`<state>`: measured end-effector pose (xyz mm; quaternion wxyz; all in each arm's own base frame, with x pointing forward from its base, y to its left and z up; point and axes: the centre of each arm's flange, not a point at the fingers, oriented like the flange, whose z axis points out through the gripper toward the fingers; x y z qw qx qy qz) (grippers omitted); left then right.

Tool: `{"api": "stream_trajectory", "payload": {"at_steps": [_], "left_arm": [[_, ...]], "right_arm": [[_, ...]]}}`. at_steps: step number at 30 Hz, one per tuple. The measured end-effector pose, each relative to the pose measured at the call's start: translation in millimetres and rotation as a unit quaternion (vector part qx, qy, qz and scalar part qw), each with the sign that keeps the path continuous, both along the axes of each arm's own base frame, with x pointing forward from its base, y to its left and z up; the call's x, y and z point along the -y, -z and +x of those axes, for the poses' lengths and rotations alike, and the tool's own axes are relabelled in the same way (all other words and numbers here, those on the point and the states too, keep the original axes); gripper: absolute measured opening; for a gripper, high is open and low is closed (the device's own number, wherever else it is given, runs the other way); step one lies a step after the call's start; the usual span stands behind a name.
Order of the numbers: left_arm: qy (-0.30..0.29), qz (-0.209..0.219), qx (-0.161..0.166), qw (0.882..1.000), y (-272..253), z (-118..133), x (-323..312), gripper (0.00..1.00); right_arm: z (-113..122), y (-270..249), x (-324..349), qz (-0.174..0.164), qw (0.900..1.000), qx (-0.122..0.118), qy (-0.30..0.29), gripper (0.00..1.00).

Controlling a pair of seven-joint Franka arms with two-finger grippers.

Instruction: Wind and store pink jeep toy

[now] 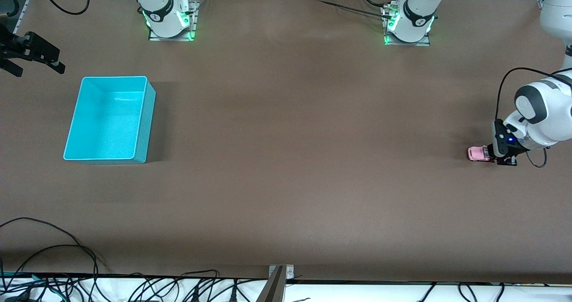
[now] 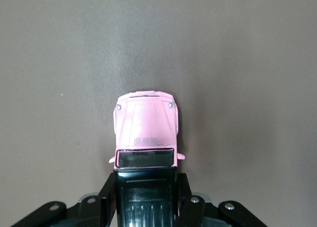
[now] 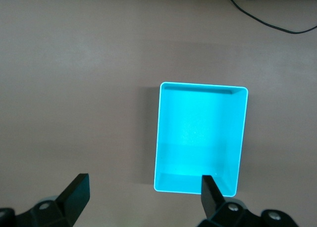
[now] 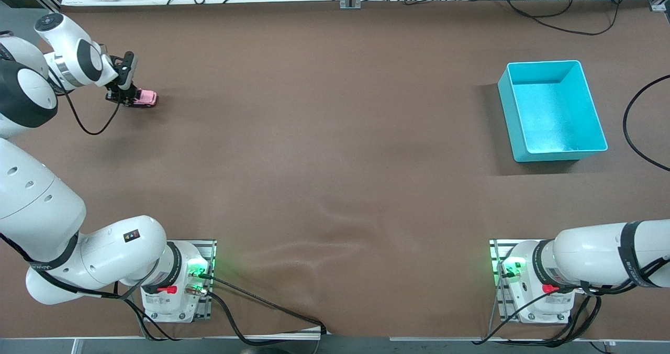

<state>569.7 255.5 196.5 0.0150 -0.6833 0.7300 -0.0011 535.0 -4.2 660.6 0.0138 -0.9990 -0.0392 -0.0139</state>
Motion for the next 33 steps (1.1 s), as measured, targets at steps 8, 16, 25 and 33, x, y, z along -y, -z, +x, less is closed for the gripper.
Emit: {"api": "stream_trajectory", "payload": {"at_steps": [8,16,25,33], "left_arm": [[0.004,0.002,0.003,1.0,0.0,0.3,-12.6,0.51],[0.023,0.004,0.007,1.0,7.9,5.7,-12.4,0.71],[0.031,-0.006,-0.012,0.999,-8.0,27.0,-15.4,1.0],[0.012,-0.023,-0.057,0.998,-42.5,37.1,-17.3,1.0]], "right_arm": [[-1.4,1.2,-0.1,0.0,1.0,-0.006,0.0,1.0],[-1.4,1.2,0.0,0.0,1.0,-0.007,0.0,1.0],[-1.5,1.3,-0.1,0.0,1.0,-0.007,0.0,1.0],[-1.5,1.3,0.0,0.0,1.0,-0.007,0.0,1.0]]}}
